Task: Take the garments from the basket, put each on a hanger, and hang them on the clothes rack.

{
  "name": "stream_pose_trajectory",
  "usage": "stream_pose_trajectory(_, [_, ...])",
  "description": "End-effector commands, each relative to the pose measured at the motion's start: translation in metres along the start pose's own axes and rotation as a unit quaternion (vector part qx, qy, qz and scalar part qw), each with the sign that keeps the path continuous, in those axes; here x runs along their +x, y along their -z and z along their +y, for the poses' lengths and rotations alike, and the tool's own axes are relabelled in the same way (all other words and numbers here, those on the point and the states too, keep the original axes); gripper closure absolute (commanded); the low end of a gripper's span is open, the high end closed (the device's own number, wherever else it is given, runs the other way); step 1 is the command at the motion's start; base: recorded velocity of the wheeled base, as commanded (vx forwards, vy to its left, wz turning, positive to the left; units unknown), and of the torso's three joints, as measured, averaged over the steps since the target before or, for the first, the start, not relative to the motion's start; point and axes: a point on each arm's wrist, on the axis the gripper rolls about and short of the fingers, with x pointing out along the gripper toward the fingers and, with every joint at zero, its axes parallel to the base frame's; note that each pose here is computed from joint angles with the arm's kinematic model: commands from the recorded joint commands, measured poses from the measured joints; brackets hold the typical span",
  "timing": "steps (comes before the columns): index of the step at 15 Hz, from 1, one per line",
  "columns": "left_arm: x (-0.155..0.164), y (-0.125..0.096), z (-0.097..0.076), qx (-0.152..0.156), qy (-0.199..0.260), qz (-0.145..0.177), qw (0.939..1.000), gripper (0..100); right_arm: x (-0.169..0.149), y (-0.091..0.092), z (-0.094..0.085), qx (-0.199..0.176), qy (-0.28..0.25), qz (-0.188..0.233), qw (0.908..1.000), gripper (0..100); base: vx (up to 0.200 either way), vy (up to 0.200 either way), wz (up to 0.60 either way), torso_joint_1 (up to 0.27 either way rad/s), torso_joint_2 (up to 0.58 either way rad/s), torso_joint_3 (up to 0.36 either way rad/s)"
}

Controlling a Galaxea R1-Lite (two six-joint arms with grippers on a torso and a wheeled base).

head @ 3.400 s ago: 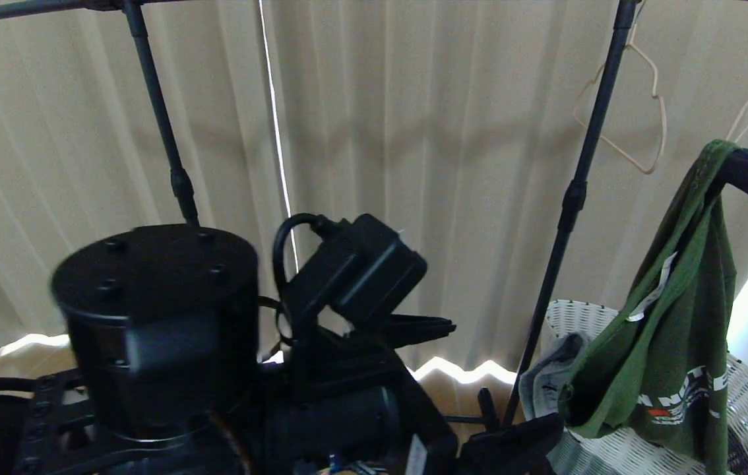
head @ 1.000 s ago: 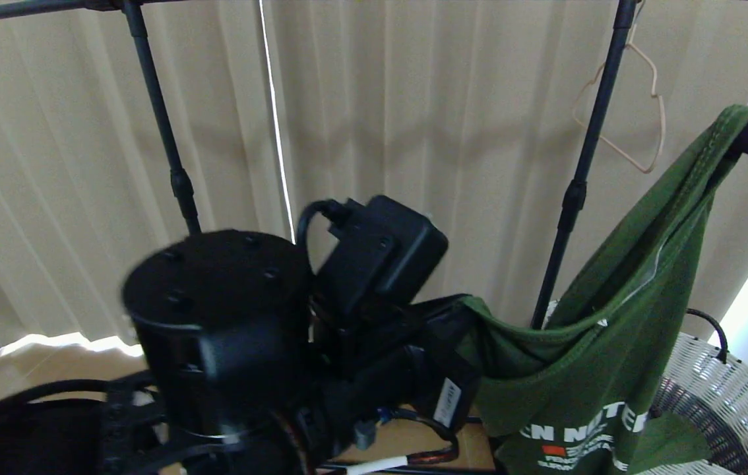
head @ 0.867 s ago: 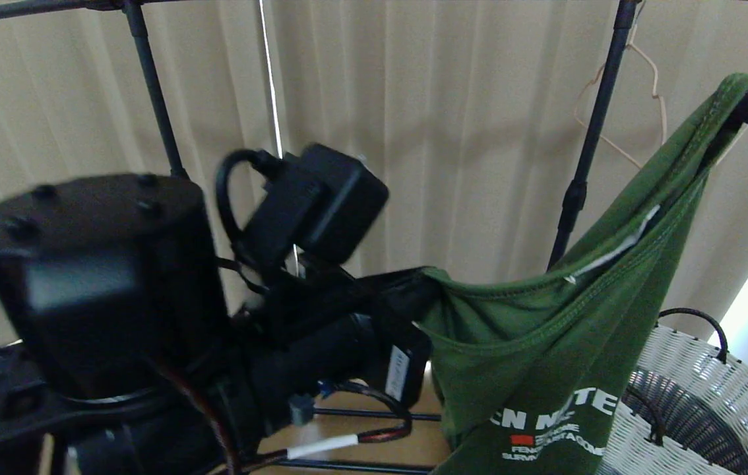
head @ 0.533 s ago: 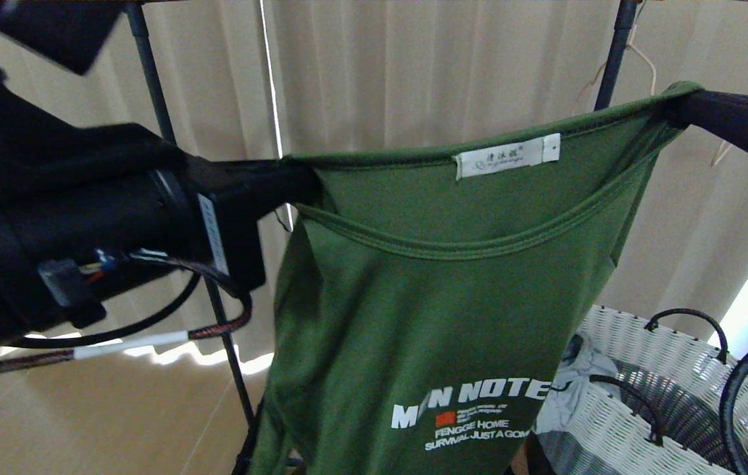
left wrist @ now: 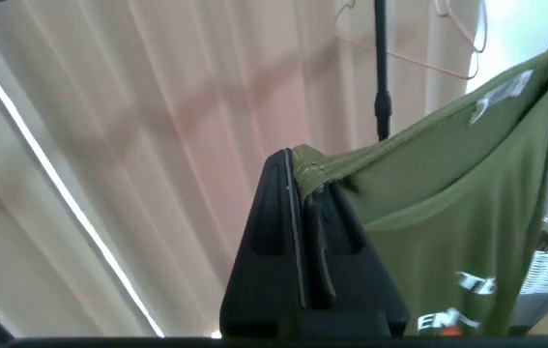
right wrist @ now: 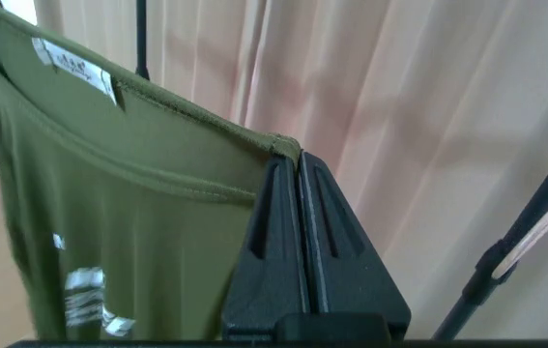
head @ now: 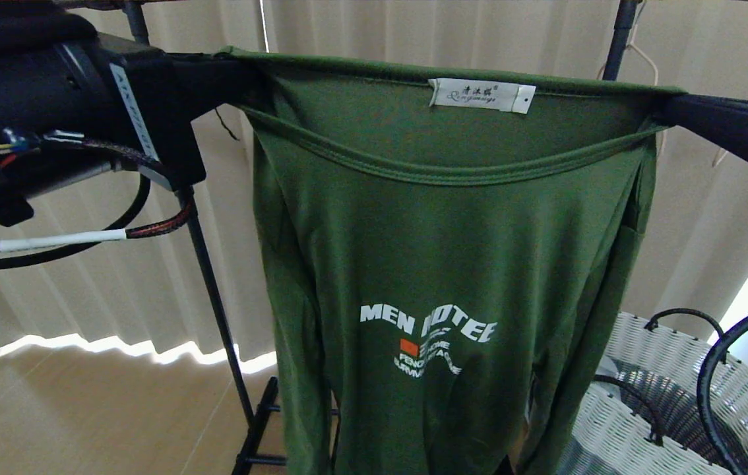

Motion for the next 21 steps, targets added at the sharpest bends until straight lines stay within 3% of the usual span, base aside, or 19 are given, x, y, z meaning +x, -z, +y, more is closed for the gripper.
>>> stream_pose_trajectory(1, [0.002,0.002,0.000,0.001,-0.001,0.004,1.0000,100,0.001,0.000,-0.002,0.000,0.005,0.001,1.0000,100,0.000,0.000,0.00,0.000,0.00,0.000])
stream_pose_trajectory(7, [0.012,0.025,-0.006,-0.012,0.003,0.045,0.9989,100,-0.006,0.001,-0.002,-0.001,0.007,0.000,1.0000,100,0.000,0.000,0.00,0.000,0.00,0.000])
stream_pose_trajectory(9, [0.025,0.032,-0.004,-0.015,-0.019,0.060,0.9979,100,-0.017,-0.002,-0.002,-0.002,0.005,-0.007,1.0000,100,0.000,0.000,0.00,0.000,0.00,0.000])
stream_pose_trajectory(14, [0.067,0.046,0.007,-0.066,-0.057,0.073,0.9935,100,-0.045,0.016,0.004,0.000,-0.010,0.003,0.9999,100,0.000,0.000,0.00,0.000,0.00,0.000])
stream_pose_trajectory(21, [0.088,0.062,0.010,-0.066,-0.065,0.095,0.9912,100,-0.049,0.021,0.014,0.005,-0.074,0.003,0.9973,100,0.000,0.000,0.00,0.000,0.00,0.000])
